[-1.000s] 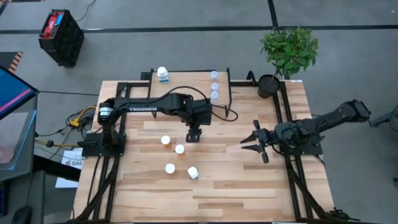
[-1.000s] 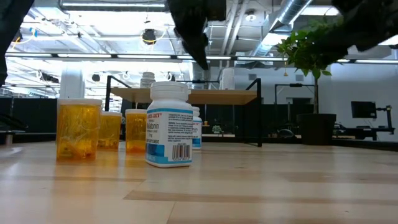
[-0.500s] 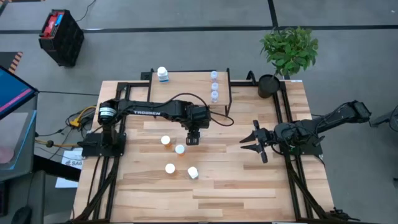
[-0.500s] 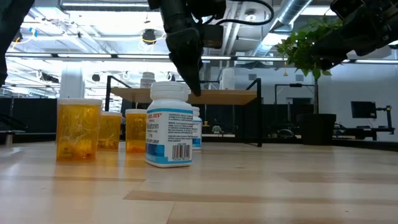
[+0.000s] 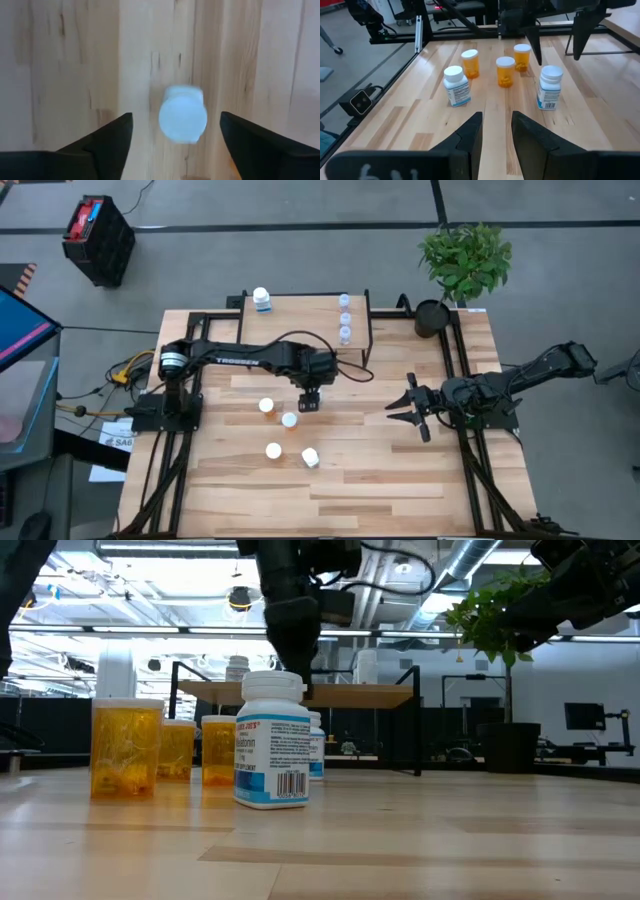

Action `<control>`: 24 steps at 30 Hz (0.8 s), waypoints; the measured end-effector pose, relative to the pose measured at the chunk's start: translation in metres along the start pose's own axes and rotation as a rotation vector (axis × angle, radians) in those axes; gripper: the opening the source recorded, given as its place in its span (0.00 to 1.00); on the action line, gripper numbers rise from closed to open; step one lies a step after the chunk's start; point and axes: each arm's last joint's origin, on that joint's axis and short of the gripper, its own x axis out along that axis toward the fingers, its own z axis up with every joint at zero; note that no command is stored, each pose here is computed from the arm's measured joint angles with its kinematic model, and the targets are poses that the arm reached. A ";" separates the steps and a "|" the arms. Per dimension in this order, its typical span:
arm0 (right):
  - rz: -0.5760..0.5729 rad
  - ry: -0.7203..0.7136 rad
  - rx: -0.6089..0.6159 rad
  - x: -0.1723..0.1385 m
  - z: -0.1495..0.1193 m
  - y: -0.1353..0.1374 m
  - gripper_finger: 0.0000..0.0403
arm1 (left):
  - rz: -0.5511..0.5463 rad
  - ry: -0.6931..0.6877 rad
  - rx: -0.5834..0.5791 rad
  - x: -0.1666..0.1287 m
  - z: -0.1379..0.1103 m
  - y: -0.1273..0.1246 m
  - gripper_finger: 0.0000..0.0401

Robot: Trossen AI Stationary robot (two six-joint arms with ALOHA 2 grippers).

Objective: Pick and place medicine bottles onto shelf by color
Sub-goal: Put the top white pill bottle on the shelf aligned with the other white pill bottle

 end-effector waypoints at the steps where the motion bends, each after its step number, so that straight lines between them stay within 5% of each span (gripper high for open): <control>1: 0.000 0.000 0.000 0.000 0.000 0.000 0.31 | -0.001 0.018 0.003 0.000 -0.002 0.000 0.76; 24: -0.002 0.005 0.009 0.001 -0.001 0.000 0.31 | -0.019 0.069 0.041 0.036 0.002 -0.009 0.77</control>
